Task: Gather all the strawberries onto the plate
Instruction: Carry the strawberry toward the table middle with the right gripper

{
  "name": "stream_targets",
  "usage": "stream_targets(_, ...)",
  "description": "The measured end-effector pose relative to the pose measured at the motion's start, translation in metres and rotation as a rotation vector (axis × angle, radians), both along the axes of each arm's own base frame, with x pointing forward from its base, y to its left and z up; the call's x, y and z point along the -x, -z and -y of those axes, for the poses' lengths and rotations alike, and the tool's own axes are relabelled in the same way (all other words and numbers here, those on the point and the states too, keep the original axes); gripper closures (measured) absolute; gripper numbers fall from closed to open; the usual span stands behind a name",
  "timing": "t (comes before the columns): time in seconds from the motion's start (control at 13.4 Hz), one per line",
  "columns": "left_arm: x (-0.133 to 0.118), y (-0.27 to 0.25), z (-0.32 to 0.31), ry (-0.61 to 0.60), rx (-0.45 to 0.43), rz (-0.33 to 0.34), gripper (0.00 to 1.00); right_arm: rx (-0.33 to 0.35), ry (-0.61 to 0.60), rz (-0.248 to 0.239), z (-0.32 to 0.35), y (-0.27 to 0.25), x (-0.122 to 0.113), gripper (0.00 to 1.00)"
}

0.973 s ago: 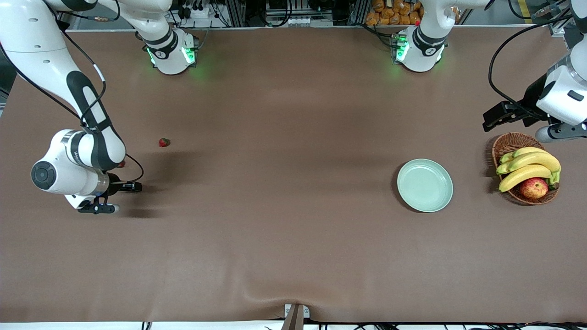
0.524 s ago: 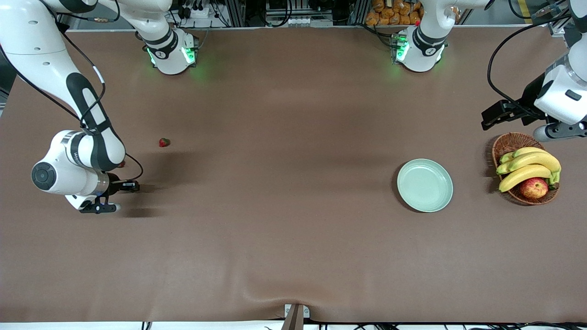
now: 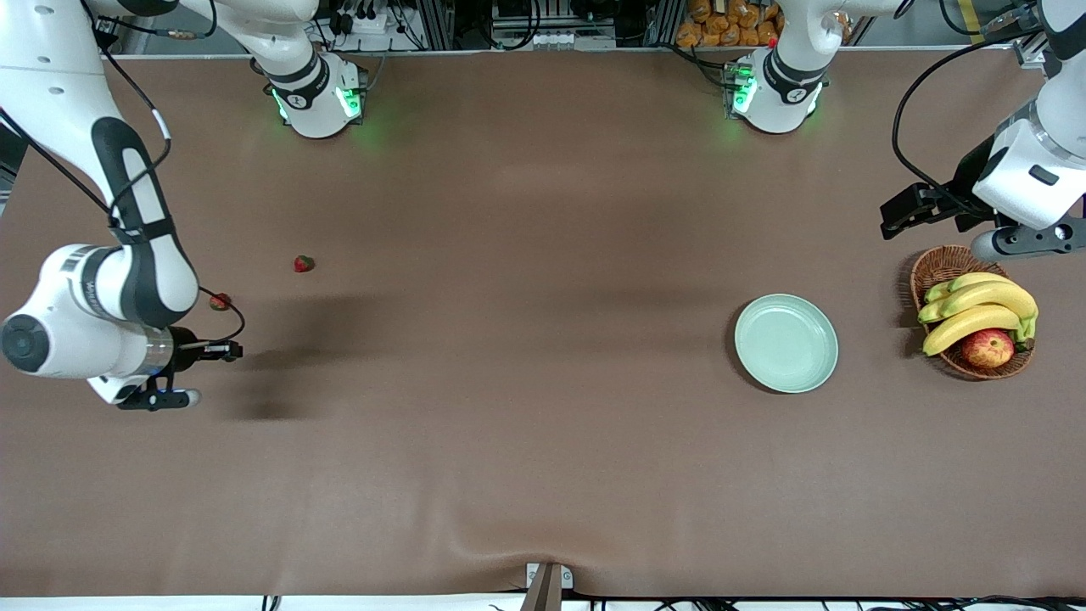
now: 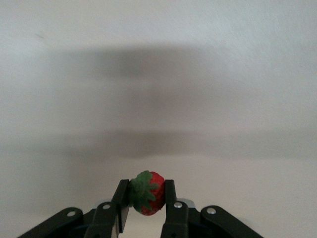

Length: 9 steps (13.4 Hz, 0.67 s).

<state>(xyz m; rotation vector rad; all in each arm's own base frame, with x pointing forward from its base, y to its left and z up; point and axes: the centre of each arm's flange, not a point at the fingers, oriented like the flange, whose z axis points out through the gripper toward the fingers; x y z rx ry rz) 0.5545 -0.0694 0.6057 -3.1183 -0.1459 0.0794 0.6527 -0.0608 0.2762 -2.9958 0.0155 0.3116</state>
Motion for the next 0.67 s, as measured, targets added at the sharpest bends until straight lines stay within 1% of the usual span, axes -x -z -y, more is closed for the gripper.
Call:
stream_targets(0.15, -0.003, 0.006, 0.002, 0.004, -0.002, -0.009, 0.0, -0.034, 0.067, 0.018, -0.037, -0.017, -0.012, 0.67)
stream_targets(0.3, -0.003, 0.008, 0.004, 0.007, -0.002, -0.013, 0.0, -0.041, 0.142, 0.014, -0.089, -0.026, -0.018, 0.67)
stream_targets(0.52, -0.003, 0.008, 0.007, 0.011, -0.002, -0.014, 0.0, -0.042, 0.278, -0.014, -0.187, -0.037, -0.014, 0.67)
stream_targets(0.67, -0.003, 0.009, 0.009, 0.015, -0.002, -0.016, 0.0, -0.064, 0.37, -0.025, -0.257, -0.041, -0.005, 0.67)
